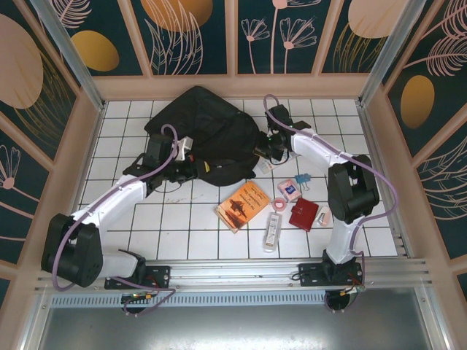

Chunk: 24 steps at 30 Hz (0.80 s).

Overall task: Pack the student bag
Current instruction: Unzip the student bag at the middle-left of the table.

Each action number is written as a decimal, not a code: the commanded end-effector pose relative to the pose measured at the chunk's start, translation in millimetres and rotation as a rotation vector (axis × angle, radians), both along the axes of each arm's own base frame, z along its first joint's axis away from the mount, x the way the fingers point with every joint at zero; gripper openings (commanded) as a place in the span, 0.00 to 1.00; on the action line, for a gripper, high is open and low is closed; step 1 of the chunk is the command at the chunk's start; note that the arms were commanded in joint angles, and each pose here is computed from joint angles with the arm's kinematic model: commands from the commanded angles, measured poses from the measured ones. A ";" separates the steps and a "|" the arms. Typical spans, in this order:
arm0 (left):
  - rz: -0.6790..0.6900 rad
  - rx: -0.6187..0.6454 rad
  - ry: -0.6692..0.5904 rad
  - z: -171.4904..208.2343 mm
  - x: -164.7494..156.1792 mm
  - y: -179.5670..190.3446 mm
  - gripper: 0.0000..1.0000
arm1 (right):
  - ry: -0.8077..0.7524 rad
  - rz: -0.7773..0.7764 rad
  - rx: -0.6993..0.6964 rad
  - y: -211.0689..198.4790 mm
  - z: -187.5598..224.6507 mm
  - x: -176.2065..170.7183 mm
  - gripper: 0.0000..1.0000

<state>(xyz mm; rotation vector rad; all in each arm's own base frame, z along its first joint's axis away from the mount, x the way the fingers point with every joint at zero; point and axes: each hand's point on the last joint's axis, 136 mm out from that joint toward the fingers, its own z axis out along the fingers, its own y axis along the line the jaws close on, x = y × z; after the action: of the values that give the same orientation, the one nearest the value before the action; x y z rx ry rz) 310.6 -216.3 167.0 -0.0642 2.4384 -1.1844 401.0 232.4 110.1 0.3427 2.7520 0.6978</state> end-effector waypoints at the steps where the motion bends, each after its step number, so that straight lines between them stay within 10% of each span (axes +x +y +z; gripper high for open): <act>1: 0.062 0.035 -0.021 0.3 4.1 22.5 0.00 | -0.026 -0.067 -0.124 -38.0 -6.5 18.6 0.00; 18: 0.194 0.180 -0.070 -5.1 39.1 57.5 0.00 | -0.116 -0.014 -0.212 -40.9 2.2 36.0 0.00; 24: 0.096 0.033 -0.083 6.2 31.2 32.8 0.00 | -0.141 0.023 -0.069 2.1 37.1 24.8 0.46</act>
<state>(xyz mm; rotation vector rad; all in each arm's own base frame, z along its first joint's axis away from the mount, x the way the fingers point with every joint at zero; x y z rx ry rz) 339.1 -178.8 164.3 -0.1499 2.4026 -1.0109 424.8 223.8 118.7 0.2313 2.6943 0.5635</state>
